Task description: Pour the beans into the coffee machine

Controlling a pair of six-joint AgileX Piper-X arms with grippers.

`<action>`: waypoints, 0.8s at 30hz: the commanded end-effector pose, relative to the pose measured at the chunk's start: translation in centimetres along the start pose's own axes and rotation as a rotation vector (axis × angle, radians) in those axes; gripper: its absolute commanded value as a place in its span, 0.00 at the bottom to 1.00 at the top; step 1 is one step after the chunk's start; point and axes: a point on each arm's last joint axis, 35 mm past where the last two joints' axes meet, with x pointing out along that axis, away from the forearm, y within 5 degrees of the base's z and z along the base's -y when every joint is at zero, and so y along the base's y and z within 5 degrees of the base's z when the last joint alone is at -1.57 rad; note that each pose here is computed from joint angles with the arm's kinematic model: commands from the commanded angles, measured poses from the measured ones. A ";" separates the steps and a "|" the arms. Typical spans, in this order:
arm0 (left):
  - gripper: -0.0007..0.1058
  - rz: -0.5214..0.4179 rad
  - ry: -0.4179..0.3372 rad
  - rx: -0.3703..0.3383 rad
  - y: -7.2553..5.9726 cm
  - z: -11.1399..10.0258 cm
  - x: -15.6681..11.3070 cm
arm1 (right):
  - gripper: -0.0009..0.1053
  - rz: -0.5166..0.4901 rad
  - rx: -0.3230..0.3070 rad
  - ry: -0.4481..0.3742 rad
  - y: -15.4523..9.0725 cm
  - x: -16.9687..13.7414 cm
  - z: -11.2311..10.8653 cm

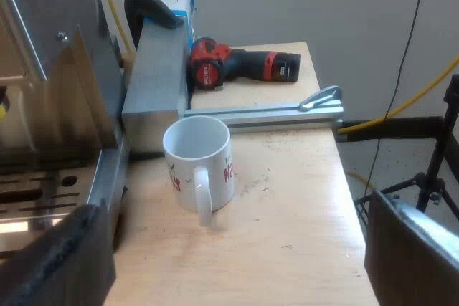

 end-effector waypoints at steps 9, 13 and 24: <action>0.66 -0.014 -0.099 0.010 0.6 1.0 3.9 | 0.71 -0.009 -0.017 -0.109 -0.1 4.2 0.5; 0.66 -0.011 -0.081 0.007 1.1 0.2 6.4 | 0.71 0.024 -0.017 -0.089 0.3 7.0 -0.7; 0.66 0.006 0.088 -0.025 2.7 -4.1 11.6 | 0.71 0.095 -0.008 0.130 1.7 12.6 -6.3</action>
